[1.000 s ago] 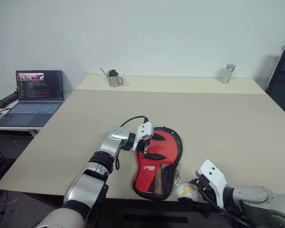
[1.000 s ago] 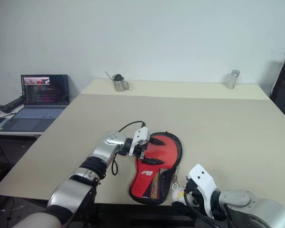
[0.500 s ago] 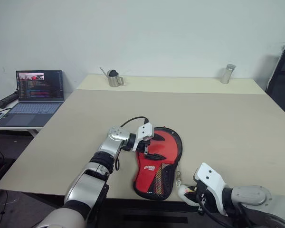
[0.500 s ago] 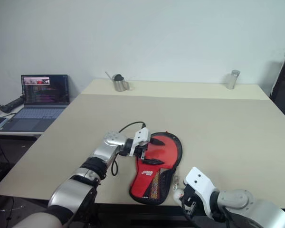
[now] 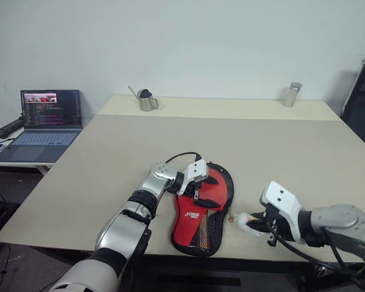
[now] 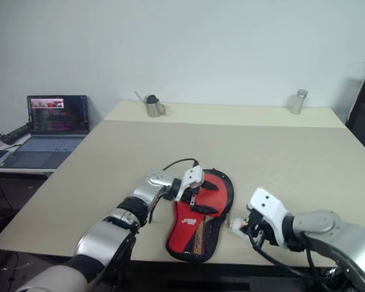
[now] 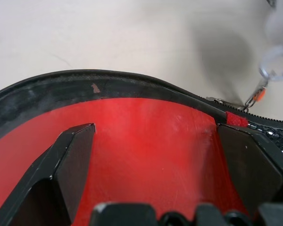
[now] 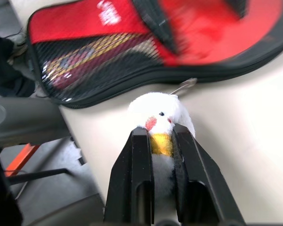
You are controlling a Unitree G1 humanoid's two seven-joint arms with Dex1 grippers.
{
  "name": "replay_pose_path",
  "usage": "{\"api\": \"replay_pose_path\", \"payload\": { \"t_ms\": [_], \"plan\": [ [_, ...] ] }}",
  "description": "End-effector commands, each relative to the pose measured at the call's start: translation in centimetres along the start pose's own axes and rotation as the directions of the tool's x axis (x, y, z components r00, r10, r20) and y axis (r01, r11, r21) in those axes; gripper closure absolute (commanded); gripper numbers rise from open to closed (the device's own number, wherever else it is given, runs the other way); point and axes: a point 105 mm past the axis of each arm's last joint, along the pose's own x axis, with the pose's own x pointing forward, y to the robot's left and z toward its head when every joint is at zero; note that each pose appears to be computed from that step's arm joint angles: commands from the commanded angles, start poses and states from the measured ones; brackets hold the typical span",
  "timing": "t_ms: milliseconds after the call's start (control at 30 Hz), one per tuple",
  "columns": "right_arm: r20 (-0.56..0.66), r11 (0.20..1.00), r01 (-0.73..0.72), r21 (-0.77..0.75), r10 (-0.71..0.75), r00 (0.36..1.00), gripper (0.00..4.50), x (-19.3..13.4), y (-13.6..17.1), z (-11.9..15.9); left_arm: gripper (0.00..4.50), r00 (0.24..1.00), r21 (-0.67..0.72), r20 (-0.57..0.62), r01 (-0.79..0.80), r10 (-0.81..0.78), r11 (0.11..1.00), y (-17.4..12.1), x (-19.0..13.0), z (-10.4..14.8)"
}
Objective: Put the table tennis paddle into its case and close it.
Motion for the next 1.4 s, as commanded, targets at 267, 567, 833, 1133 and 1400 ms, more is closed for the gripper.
{"api": "replay_pose_path", "payload": {
  "t_ms": [267, 567, 833, 1133, 1400],
  "plan": [
    [0.052, 0.999, -0.041, -0.015, 0.042, 0.998, 4.34, -1.8, -0.5, 1.9, 0.00, 0.997, -0.033, -0.079, 0.025, -0.027, 0.999, -0.8, -0.2, -2.2],
    [-0.042, 0.982, -0.183, -0.047, 0.181, 0.983, 4.34, -3.2, 2.4, 0.1, 0.00, 0.999, -0.051, -0.030, 0.037, -0.038, 0.998, -0.9, 0.7, -1.3],
    [-0.092, 0.955, -0.269, -0.123, 0.259, 0.961, 4.34, -3.3, 5.3, -1.3, 0.00, 0.999, -0.044, -0.028, 0.030, -0.031, 0.999, -0.7, 1.3, -0.9],
    [-0.096, 0.912, -0.365, -0.185, 0.353, 0.931, 4.35, -3.0, 8.4, -1.9, 0.00, 1.000, -0.041, -0.022, 0.010, -0.011, 0.999, -0.5, 1.8, -0.6],
    [-0.096, 0.849, -0.496, -0.181, 0.486, 0.868, 4.35, -3.5, 10.8, -2.1, 0.00, 1.000, -0.031, -0.018, 0.003, -0.003, 1.000, -0.4, 2.3, -0.2]
  ]
}}
